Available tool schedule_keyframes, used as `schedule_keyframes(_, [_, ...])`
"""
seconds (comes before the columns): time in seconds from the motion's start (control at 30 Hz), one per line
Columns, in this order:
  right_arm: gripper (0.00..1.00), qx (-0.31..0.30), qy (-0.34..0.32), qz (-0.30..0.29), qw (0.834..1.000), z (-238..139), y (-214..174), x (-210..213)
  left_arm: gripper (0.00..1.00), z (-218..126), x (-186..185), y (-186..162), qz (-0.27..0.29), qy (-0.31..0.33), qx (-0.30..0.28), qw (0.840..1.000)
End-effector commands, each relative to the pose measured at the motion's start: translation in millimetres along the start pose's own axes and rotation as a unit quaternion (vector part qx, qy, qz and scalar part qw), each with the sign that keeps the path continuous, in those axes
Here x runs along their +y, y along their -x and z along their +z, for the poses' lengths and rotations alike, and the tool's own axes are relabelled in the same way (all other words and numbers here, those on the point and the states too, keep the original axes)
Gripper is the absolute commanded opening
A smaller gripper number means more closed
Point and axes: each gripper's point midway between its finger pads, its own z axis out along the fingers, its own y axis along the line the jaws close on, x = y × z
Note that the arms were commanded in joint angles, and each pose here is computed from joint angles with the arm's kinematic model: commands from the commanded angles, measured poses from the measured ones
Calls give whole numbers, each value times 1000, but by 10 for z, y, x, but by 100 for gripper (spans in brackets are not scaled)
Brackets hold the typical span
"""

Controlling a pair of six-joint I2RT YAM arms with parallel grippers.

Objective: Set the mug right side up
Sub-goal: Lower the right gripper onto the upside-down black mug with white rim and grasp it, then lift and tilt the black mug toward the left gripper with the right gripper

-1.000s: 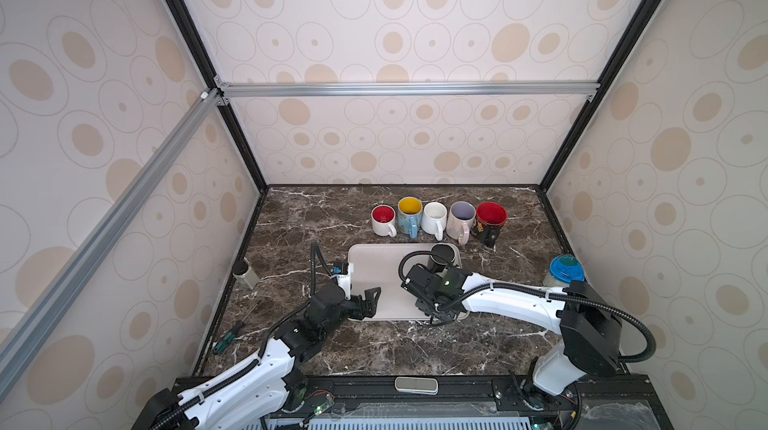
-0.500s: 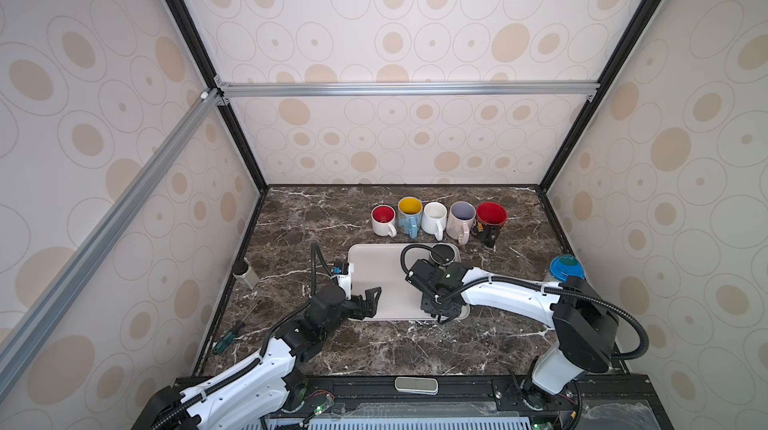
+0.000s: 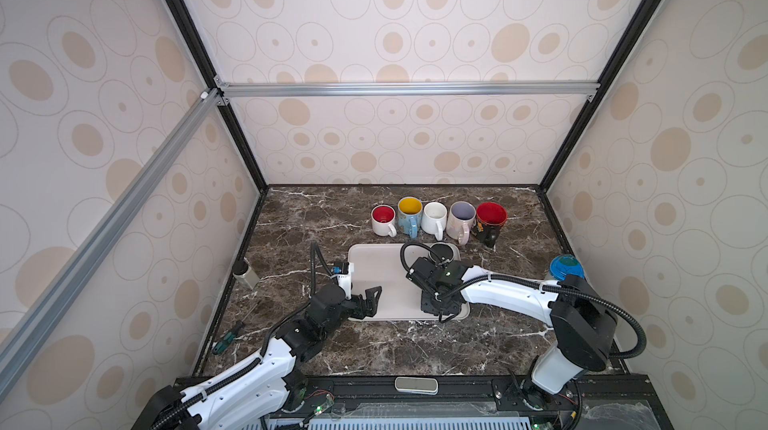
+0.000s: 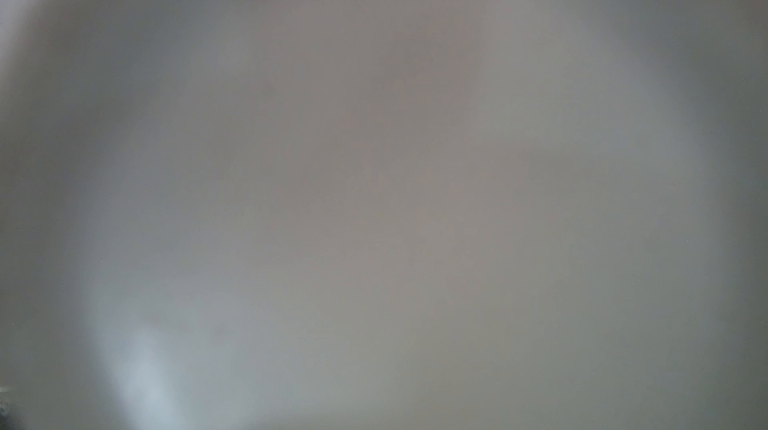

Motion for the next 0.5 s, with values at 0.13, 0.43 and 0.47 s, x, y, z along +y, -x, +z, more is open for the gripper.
schedule_keyframes(0.13, [0, -36, 36, -38, 998, -285, 79, -38, 96, -24, -36, 59, 2, -3, -8, 1000])
schedule_keyframes(0.43, [0, -182, 183, -106, 960, -1156, 427, 179, 96, -64, 3, 143, 11, 13, -21, 1000])
schedule_keyframes(0.47, [0, -194, 194, -121, 954, -1250, 473, 242, 96, -57, -4, 147, 12, 13, -19, 1000])
